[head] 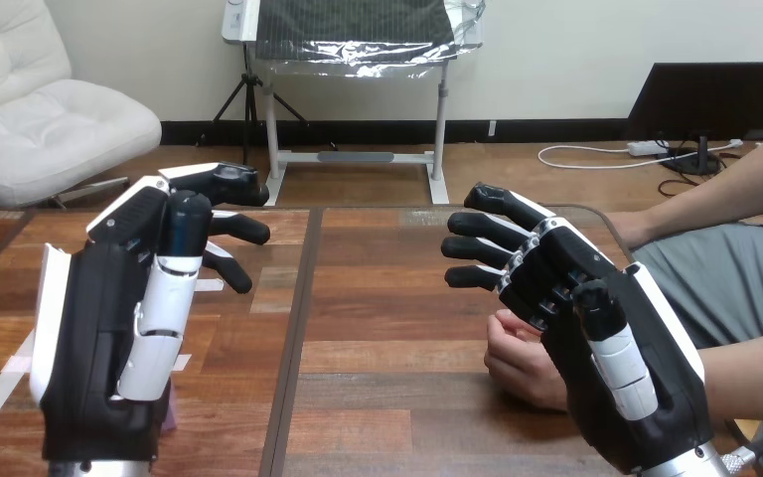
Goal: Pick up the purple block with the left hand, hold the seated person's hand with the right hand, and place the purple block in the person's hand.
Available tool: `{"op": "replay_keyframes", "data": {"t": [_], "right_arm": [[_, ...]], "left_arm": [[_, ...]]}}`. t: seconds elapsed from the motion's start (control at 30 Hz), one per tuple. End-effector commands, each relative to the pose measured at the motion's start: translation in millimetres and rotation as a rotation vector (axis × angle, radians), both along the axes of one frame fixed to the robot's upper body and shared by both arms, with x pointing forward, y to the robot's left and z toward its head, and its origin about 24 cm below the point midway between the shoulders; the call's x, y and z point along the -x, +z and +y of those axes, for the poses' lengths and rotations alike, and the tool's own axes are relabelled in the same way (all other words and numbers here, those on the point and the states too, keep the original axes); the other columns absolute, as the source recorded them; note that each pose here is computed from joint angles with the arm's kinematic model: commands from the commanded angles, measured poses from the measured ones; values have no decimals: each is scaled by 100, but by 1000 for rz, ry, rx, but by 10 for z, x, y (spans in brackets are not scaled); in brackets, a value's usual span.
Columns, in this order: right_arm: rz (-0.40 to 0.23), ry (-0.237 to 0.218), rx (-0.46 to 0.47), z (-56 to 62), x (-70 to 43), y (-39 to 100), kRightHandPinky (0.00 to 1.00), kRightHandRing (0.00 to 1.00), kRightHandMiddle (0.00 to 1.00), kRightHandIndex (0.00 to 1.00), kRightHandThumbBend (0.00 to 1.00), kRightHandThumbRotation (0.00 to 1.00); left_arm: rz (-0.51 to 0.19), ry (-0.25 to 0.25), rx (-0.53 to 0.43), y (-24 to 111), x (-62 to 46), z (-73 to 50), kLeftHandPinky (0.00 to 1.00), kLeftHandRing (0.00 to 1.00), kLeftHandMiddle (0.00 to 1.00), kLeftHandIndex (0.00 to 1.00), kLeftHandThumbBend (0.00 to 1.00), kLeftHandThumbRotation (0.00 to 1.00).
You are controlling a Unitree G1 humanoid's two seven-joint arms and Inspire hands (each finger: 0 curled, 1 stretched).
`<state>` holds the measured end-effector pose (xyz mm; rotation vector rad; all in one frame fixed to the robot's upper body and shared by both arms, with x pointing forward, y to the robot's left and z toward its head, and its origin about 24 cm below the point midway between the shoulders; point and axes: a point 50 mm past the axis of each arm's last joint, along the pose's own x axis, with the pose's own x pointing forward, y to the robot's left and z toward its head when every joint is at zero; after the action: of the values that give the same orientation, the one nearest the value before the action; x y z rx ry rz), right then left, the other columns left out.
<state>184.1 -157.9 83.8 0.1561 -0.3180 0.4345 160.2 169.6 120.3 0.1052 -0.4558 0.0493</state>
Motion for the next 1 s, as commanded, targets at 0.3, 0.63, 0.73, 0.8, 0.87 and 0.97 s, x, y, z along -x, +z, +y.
{"op": "replay_keyframes", "data": {"t": [0.3, 0.63, 0.73, 0.8, 0.87, 0.97], "right_arm": [[-108, 12, -2, 25, -67, 195, 73, 79, 80, 83, 88, 77], [-105, 13, -3, 22, -70, 198, 73, 79, 80, 83, 88, 77], [-103, 13, -4, 24, -69, 198, 73, 79, 80, 83, 88, 77], [-102, 14, -5, 26, -69, 198, 73, 79, 80, 83, 88, 77], [-101, 13, -4, 27, -69, 199, 73, 79, 80, 83, 88, 77], [-101, 12, -2, 29, -70, 198, 72, 79, 80, 83, 89, 77]], "left_arm": [[-46, -1, -16, 49, -38, -9, 32, 56, 64, 61, 47, 89], [-36, 58, -218, 19, -67, 40, 41, 64, 69, 68, 51, 94], [-17, 62, -233, -1, -73, 51, 45, 67, 73, 72, 50, 93], [-4, 67, -246, -11, -76, 57, 46, 69, 74, 74, 51, 93], [3, 70, -252, -21, -80, 64, 48, 70, 75, 75, 52, 92], [13, 76, -258, -38, -89, 76, 50, 72, 77, 77, 53, 90]]}}
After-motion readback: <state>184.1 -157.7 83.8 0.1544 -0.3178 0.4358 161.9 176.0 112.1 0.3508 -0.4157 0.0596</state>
